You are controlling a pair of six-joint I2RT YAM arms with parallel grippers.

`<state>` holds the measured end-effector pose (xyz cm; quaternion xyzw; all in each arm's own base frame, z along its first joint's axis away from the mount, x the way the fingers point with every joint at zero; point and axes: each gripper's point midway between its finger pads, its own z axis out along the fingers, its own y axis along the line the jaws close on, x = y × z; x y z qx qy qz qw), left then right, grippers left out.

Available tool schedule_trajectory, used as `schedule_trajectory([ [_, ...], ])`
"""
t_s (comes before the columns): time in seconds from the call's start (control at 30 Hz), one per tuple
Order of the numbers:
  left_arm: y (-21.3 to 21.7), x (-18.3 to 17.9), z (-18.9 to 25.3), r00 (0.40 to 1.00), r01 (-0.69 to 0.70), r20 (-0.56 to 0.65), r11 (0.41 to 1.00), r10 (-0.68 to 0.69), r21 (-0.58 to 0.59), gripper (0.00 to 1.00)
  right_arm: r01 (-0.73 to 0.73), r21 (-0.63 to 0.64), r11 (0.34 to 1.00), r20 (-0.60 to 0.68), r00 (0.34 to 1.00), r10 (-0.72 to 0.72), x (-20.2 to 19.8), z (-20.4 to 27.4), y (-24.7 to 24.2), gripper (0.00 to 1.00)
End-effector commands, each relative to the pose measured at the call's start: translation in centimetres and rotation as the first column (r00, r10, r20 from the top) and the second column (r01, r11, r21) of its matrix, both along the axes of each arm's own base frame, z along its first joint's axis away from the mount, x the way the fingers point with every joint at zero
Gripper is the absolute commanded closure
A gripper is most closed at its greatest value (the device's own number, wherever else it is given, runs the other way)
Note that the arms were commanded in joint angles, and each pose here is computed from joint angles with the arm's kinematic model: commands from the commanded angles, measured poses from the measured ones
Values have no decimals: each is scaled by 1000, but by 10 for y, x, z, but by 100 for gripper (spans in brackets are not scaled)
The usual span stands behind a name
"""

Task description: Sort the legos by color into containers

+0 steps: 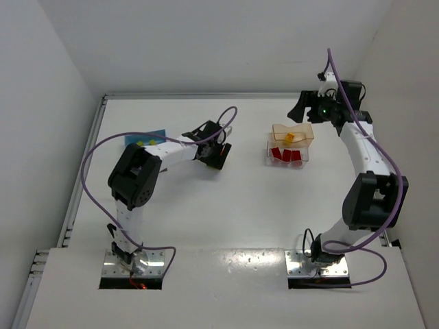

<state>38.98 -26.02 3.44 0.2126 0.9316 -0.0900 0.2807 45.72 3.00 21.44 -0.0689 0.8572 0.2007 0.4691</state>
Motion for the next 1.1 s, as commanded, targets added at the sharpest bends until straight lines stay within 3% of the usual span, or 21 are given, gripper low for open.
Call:
schedule_trajectory([
  [0.0,-9,15,12,999,7,44,1000,-6,-25,34,-12,4,1000,45,999,12,8,11,1,14],
  [0.03,-8,15,12,999,2,48,1000,-1,-19,41,-12,5,1000,36,999,12,9,7,1,14],
  [0.2,-6,13,6,999,1,33,1000,-1,-8,48,-20,11,1000,27,999,20,9,4,2,14],
  [0.27,-6,13,6,999,1,33,1000,-1,-8,57,-28,16,999,28,999,27,8,4,4,14],
  [0.37,-7,7,17,998,49,51,998,-46,-51,65,-75,57,996,21,997,74,5,6,13,14],
  [0.47,-23,-7,50,977,194,128,956,-170,-219,67,-151,153,977,-23,988,156,-5,-3,31,14],
  [0.57,-41,-28,90,926,366,223,868,-305,-335,70,-211,315,926,-57,969,240,-23,-9,54,14],
  [0.73,-46,-38,124,874,468,315,816,-370,-340,70,-267,538,800,-115,916,384,-59,-16,98,14],
  [1.07,-70,-67,149,799,575,385,775,-462,-262,71,-361,655,664,-117,820,561,-80,-12,146,16],
])
